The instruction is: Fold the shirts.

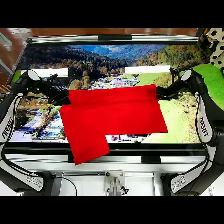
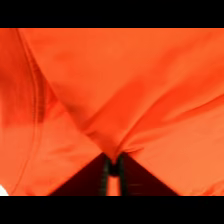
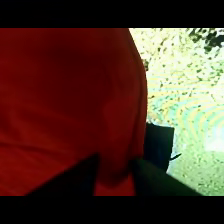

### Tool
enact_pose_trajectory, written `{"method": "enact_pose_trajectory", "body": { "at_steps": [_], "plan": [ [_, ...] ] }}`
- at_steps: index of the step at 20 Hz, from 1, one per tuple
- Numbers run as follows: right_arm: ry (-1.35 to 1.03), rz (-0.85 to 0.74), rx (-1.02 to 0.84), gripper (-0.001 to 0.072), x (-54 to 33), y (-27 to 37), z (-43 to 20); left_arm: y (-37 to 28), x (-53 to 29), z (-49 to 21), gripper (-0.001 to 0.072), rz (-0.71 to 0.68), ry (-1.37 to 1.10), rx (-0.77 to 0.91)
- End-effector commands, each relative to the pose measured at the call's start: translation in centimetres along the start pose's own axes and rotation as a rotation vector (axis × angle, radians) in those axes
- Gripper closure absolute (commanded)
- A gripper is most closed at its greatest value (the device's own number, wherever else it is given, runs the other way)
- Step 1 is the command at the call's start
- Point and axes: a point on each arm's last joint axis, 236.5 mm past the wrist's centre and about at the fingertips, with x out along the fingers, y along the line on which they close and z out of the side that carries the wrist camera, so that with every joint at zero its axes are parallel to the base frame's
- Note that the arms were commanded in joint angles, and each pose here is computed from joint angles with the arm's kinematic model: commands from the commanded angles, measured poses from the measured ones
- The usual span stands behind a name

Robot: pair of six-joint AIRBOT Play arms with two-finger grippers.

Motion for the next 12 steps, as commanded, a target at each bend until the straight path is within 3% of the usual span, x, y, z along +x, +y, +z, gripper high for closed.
{"method": "enact_pose_trajectory", "body": {
  "at_steps": [1,5,8,12],
  "plan": [
    [-0.036,0.053,-0.007,0.0179,-1.2,1.6,0.7,-0.4,-0.8,-0.4,0.0230,-0.024,0.020,-0.004],
    [-0.081,-0.034,-0.132,0.0179,-7.7,1.6,0.2,-1.1,-6.5,-1.6,0.0247,-0.019,0.051,0.040],
    [-0.016,-0.149,-0.181,0.0180,-13.2,-1.5,-3.0,1.9,-10.6,-5.4,0.0252,0.109,0.107,0.011],
    [-0.037,-0.007,-0.019,0.0180,-17.3,-2.6,-5.5,1.4,-10.1,-12.1,0.0229,0.050,0.109,-0.006]
  ]
}}
